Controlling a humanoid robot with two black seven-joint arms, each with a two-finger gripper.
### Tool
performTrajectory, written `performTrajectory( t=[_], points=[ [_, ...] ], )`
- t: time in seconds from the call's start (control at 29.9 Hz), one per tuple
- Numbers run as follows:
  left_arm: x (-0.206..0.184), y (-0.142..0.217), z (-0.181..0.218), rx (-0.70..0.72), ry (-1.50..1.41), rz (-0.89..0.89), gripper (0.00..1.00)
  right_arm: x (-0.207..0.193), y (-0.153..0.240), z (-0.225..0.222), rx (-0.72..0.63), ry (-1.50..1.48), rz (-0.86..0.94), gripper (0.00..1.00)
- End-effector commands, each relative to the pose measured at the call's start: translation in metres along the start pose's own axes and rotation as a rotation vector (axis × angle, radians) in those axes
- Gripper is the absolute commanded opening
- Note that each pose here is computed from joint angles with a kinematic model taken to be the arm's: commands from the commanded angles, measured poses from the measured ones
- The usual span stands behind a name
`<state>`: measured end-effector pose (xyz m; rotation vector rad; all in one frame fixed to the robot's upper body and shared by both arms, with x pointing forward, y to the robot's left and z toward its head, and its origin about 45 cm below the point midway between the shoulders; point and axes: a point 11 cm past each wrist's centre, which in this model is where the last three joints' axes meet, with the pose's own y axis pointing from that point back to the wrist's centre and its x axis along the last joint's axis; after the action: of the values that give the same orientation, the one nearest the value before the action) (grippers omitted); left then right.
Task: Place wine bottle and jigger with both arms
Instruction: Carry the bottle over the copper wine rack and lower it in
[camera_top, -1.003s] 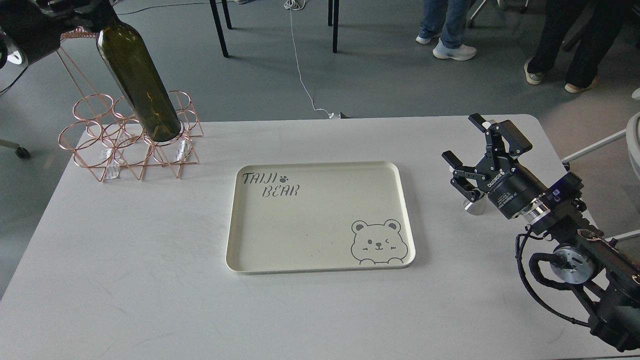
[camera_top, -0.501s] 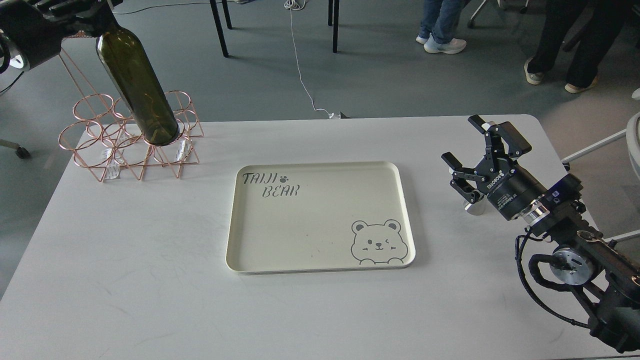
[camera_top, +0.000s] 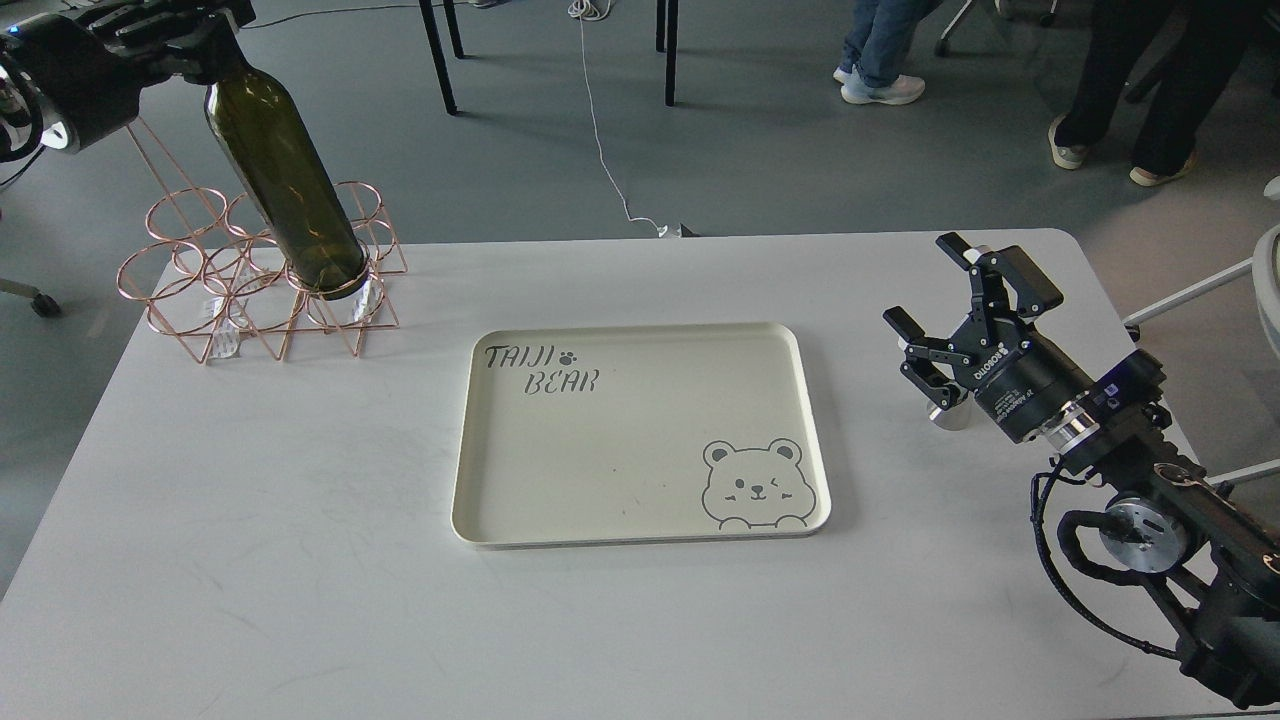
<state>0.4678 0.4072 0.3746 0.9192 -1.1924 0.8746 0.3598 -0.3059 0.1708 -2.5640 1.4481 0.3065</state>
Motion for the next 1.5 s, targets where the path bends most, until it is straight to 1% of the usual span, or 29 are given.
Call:
performTrajectory(
  t=[0.0, 0.33, 0.84, 1.04, 1.27, 1.47],
  points=[
    [-0.001, -0.001, -0.001, 0.004, 0.004, -0.002, 0.27, 0.000, 0.001, 0.001, -0.001, -0.001, 0.001, 0.99],
    [-0.014, -0.002, -0.002, 0.007, -0.017, -0.014, 0.27, 0.000, 0.001, 0.001, -0.001, -0.002, 0.001, 0.99],
    [-0.021, -0.005, 0.002, -0.002, -0.005, -0.022, 0.27, 0.000, 0.003, 0.003, -0.006, -0.003, 0.005, 0.99],
    [-0.019, -0.005, 0.001, -0.001, -0.022, 0.011, 0.27, 0.001, 0.004, 0.003, -0.007, -0.004, 0.005, 0.99],
    [-0.022, -0.005, 0.002, -0.004, -0.022, 0.009, 0.27, 0.001, 0.005, 0.004, -0.008, -0.006, 0.007, 0.99],
    [-0.034, -0.002, 0.001, -0.002, -0.017, -0.015, 0.27, 0.000, 0.005, 0.005, -0.009, -0.007, 0.007, 0.99]
  ],
)
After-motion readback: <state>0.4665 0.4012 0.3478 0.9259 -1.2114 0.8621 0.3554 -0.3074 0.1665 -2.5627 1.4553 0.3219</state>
